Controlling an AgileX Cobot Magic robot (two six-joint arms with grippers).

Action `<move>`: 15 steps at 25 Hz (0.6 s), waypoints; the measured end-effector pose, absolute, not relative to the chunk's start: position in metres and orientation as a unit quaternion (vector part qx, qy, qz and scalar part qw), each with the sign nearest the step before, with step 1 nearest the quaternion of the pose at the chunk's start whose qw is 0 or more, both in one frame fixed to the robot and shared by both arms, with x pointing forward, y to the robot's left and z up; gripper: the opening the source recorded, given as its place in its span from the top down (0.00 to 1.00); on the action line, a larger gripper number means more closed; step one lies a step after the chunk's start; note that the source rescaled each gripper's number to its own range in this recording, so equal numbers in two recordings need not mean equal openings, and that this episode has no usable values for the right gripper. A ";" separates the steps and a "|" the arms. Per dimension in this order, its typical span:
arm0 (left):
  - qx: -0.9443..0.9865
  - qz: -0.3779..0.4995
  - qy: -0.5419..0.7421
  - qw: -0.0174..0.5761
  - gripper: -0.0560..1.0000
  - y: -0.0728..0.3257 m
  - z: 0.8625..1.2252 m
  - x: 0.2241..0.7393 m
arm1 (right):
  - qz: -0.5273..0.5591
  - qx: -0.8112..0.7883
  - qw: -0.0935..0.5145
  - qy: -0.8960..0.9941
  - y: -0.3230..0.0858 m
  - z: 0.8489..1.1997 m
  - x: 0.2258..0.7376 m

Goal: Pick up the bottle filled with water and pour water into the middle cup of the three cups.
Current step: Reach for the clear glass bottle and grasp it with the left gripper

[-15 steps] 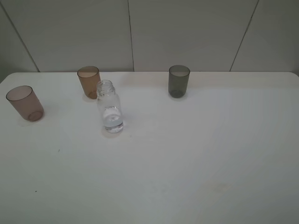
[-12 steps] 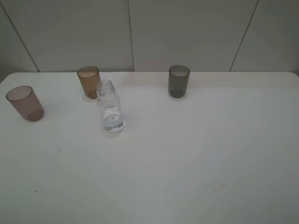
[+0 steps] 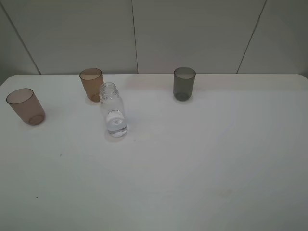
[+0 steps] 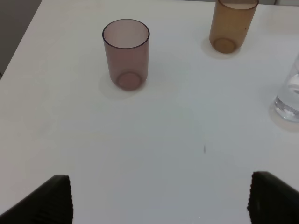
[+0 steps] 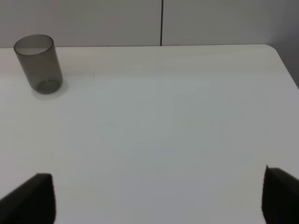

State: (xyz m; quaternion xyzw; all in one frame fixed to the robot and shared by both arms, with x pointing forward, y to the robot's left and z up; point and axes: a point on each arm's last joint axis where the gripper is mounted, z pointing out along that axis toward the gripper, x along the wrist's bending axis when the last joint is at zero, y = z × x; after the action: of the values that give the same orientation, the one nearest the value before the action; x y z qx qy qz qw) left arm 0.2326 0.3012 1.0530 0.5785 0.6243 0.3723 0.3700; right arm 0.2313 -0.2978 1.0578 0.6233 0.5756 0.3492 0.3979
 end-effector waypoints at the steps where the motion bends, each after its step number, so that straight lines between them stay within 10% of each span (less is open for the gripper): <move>1: 0.579 0.372 0.624 0.370 0.14 0.301 1.053 0.233 | 0.349 0.623 0.398 0.576 -0.298 1.058 0.231; 15: 0.579 0.372 0.624 0.370 0.14 0.301 1.053 0.233 | 0.349 0.623 0.398 0.576 -0.298 1.058 0.231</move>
State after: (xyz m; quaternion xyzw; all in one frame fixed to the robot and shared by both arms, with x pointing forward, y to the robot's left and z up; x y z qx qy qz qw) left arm 0.2326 0.3012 1.0530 0.5785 0.6243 0.3723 0.3700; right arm 0.2313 -0.2978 1.0578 0.6233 0.5756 0.3492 0.3979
